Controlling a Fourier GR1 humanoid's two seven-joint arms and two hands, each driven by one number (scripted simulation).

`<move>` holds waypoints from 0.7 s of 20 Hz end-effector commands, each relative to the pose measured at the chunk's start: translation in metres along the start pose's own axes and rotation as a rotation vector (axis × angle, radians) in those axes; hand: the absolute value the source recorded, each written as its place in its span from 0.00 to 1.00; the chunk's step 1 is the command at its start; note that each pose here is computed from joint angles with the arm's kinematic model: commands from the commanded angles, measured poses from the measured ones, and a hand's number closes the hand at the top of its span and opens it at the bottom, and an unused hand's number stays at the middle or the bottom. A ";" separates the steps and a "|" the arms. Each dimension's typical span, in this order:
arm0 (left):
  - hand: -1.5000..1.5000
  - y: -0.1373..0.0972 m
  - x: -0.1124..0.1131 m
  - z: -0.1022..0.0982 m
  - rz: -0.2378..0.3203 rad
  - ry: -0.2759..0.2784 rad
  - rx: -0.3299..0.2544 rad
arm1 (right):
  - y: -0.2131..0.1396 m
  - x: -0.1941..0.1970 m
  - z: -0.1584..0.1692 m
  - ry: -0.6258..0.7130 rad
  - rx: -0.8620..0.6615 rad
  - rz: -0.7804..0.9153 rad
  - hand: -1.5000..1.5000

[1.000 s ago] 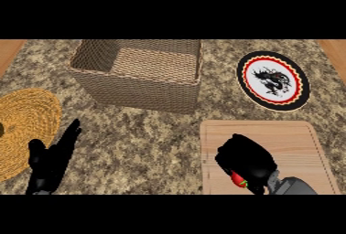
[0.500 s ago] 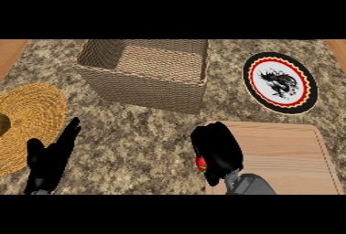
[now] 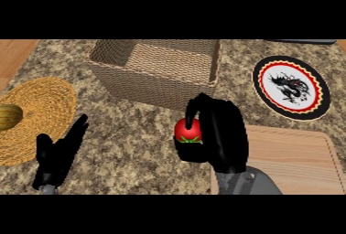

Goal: Pick the tomato from the cutting board and place it in the basket

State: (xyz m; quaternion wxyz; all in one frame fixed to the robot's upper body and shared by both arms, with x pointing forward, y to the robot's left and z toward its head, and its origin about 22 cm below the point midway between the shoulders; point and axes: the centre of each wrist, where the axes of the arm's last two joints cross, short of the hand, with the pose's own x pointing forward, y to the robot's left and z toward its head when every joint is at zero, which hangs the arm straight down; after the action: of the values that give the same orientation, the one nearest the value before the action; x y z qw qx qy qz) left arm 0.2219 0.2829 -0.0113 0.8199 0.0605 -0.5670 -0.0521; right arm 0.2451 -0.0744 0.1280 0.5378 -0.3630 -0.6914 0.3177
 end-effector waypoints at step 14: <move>0.50 -0.015 -0.015 -0.010 -0.031 0.138 -0.055 | -0.060 0.104 -0.074 0.299 -0.443 -0.186 1.00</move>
State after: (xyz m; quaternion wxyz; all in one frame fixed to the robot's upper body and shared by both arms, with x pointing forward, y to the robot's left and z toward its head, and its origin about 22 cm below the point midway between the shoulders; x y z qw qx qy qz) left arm 0.2346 0.2681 -0.0089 0.8232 0.0453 -0.5605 -0.0787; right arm 0.2811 -0.0312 0.2233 0.5192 -0.4380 -0.7245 0.1169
